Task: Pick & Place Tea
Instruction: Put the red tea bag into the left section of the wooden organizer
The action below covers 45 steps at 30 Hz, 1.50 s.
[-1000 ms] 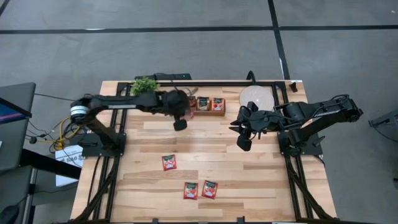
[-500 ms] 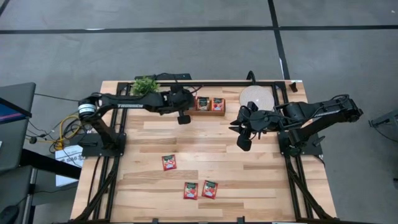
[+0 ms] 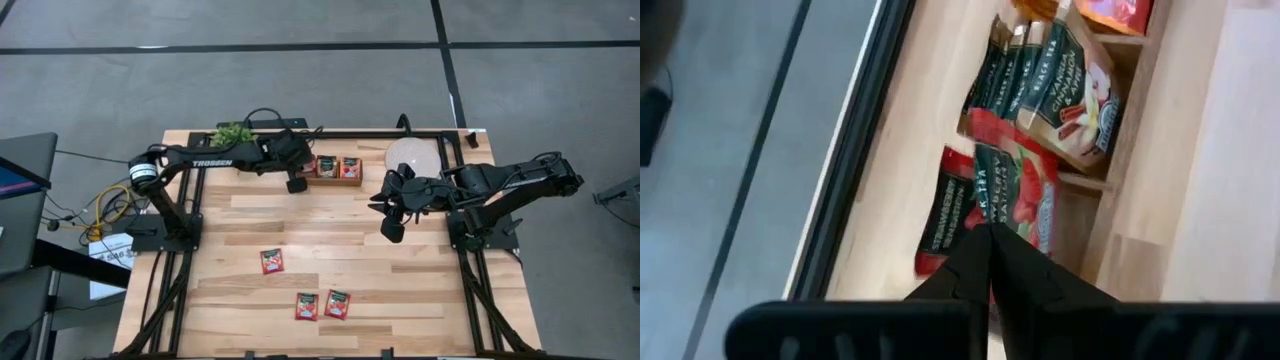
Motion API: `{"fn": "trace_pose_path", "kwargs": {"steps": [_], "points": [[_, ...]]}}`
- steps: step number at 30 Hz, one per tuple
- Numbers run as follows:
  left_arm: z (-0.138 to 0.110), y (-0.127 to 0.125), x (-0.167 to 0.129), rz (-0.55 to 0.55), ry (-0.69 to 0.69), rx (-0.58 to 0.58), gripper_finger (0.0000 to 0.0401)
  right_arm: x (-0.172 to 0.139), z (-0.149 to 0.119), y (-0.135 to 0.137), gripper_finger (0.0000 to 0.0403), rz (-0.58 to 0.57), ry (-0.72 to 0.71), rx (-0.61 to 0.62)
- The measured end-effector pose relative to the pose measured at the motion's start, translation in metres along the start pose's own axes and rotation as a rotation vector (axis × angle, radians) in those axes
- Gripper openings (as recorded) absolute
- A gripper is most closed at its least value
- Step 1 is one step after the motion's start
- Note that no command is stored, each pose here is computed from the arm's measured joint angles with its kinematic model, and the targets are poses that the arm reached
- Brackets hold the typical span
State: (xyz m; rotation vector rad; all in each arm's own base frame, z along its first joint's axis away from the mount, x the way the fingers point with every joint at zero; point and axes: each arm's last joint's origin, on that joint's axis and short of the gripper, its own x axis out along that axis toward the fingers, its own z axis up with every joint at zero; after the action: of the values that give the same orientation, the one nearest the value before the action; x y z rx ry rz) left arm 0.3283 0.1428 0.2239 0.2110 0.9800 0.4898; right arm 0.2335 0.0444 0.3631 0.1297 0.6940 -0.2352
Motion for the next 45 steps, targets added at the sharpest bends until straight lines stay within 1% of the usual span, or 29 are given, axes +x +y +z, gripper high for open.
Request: {"fn": "trace_pose_path", "kwargs": {"steps": [2, 8, 12, 16, 22, 27, 39, 45], "points": [[-0.003, 0.002, 0.004, -0.002, 0.019, -0.003, 0.0, 0.0, 0.0, 0.0, 0.0075, 0.0, -0.001, 0.0], [-0.004, 0.004, 0.013, 0.005, 0.02, -0.004, 0.0, 0.0, 0.0, 0.0, 0.0075, 0.001, -0.001, 0.0], [-0.005, 0.005, 0.013, 0.018, 0.029, 0.01, 0.0, 0.0, 0.0, 0.0, 0.0075, 0.0, -0.001, 0.0], [-0.004, 0.007, 0.011, 0.055, 0.036, 0.042, 0.0, 0.0, 0.0, 0.0, 0.0075, 0.0, -0.001, 0.001], [-0.005, 0.009, 0.012, 0.058, 0.034, 0.042, 0.0, 0.0, 0.0, 0.0, 0.0075, 0.0, -0.001, 0.001], [-0.006, 0.013, 0.012, 0.116, 0.061, 0.097, 0.0, 0.0, 0.0, 0.0, 0.0075, 0.0, -0.002, 0.001], [-0.006, 0.012, 0.013, 0.024, 0.031, 0.079, 0.0, 0.0, 0.0, 0.0, 0.0075, 0.001, -0.003, 0.001], [-0.006, 0.012, 0.013, 0.014, 0.028, 0.077, 0.0, 0.0, 0.001, 0.0, 0.0075, 0.002, -0.006, 0.002]]}}
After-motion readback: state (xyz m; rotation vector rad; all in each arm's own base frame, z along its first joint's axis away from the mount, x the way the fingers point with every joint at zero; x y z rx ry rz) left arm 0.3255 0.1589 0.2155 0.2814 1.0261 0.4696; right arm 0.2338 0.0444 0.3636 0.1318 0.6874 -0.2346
